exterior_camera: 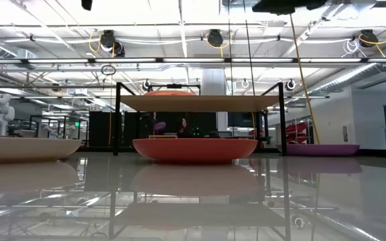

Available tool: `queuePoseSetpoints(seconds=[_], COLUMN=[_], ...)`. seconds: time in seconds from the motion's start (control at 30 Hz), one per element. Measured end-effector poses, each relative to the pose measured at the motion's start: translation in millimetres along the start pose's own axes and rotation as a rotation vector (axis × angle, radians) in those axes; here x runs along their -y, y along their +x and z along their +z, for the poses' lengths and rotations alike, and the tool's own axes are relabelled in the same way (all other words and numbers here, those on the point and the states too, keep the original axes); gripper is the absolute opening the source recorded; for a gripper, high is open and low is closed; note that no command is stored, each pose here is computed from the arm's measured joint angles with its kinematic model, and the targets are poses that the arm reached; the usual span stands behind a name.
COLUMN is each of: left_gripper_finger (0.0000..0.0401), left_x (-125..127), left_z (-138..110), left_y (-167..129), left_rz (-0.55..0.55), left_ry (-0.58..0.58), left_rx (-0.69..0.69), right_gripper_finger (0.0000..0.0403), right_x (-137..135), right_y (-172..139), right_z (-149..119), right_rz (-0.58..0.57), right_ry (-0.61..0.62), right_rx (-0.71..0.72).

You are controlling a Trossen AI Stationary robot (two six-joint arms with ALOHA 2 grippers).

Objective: Place and stack plates onto a shelf
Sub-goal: Stack the small pink plate on top of the small green plate on the shelf

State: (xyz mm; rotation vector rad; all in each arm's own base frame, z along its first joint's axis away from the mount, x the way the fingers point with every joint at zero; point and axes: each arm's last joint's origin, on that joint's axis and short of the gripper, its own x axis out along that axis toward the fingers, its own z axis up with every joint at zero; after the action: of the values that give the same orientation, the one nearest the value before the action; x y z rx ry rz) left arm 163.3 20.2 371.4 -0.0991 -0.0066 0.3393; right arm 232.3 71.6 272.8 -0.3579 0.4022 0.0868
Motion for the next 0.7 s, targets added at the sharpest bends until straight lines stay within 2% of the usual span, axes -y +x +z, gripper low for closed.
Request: queuePoseSetpoints(seconds=[0.13,0.3,0.47,0.57,0.7], left_gripper_finger=[0.0083,0.0083,0.0083,0.0083,0.0083], left_x=[0.1,-0.6,0.9,2.7,6.3], left_z=[1.2,-4.2,-7.8,12.4,56.5], left_y=[-0.1,1.4,9.6,8.8,3.4], left_rz=[-0.001,0.024,0.063,0.089,0.131], left_ry=[-0.029,-0.068,-0.031,0.007,-0.006], left_rx=[0.012,-0.037,-0.219,-0.378,-0.531], right_gripper_finger=[0.0141,0.0141,0.0141,0.0141,0.0141], right_x=[0.2,0.2,0.2,0.2,0.2], right_y=[0.3,0.2,0.2,0.2,0.3], right_z=[1.9,1.8,1.7,1.8,1.6], right_rz=[-0.002,-0.002,-0.001,-0.001,-0.002], right_ry=[0.007,0.012,0.011,0.006,-0.017], right_rx=[0.024,0.024,0.023,0.024,0.023])
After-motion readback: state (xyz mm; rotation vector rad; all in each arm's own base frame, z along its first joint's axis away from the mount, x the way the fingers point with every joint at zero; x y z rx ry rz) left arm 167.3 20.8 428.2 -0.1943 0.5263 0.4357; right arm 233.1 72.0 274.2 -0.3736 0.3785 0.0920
